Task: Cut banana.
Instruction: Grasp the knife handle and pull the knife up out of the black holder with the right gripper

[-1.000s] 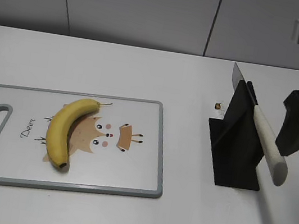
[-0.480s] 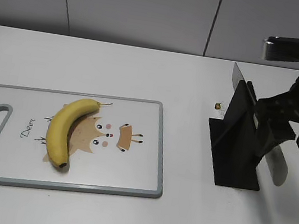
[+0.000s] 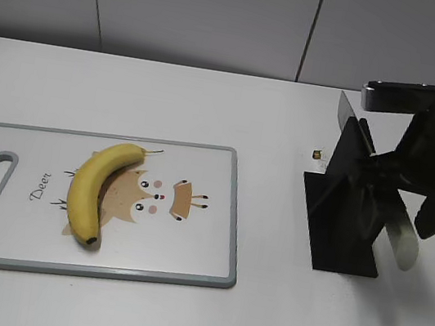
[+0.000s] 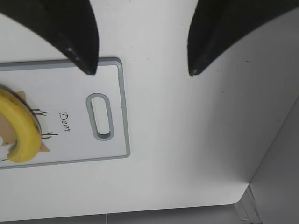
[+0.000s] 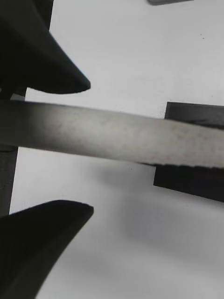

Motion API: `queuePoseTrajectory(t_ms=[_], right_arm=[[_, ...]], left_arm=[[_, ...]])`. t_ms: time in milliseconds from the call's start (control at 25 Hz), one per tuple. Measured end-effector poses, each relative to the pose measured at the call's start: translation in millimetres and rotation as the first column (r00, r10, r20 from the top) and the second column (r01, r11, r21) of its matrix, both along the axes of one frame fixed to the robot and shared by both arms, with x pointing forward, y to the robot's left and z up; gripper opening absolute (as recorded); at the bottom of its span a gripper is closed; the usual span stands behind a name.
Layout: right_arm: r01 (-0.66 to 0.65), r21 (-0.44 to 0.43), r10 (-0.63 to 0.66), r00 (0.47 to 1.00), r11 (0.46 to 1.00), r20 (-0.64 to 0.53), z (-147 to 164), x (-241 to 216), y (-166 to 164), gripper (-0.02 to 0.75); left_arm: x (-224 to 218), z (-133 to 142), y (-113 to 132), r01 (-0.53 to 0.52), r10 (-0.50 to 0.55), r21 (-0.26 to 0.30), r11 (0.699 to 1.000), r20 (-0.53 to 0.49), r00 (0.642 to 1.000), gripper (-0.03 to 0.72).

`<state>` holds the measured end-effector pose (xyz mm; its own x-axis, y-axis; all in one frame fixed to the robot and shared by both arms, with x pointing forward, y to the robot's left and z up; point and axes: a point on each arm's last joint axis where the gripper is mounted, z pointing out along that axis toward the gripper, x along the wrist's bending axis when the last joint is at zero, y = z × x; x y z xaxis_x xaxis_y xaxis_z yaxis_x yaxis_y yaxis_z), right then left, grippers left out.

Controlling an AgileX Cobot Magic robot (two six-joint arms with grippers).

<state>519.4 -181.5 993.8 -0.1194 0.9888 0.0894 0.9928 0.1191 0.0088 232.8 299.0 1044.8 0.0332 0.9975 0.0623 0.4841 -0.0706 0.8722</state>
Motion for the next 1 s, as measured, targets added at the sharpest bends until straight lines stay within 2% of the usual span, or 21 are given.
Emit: queuePoseTrajectory(t_ms=[160, 240, 320, 480, 1000], right_arm=[[0.012, -0.005, -0.012, 1.0, 1.0, -0.019, -5.2, 1.5, 0.8, 0.477], [0.026, 0.003, -0.026, 0.999, 1.0, -0.034, -8.4, 2.0, 2.2, 0.425], [0.039, 0.013, -0.038, 0.998, 0.999, -0.05, -11.3, 2.4, 3.9, 0.36], [0.061, 0.028, -0.059, 0.997, 0.998, -0.059, -11.1, 2.3, 5.5, 0.162], [0.07, 0.035, -0.068, 0.996, 0.997, -0.063, -4.8, 0.8, 5.7, 0.165]], left_arm=[[0.0, 0.0, 0.0, 0.0, 0.0, 0.0, 1.0, 0.0, 1.0, 0.589], [0.0, 0.0, 0.0, 0.0, 0.0, 0.0, 1.0, 0.0, 1.0, 0.589], [0.0, 0.0, 0.0, 0.0, 0.0, 0.0, 1.0, 0.0, 1.0, 0.589], [0.0, 0.0, 0.0, 0.0, 0.0, 0.0, 1.0, 0.0, 1.0, 0.589], [0.0, 0.0, -0.1, 0.0, 0.0, -0.001, 1.0, 0.0, 1.0, 0.589]])
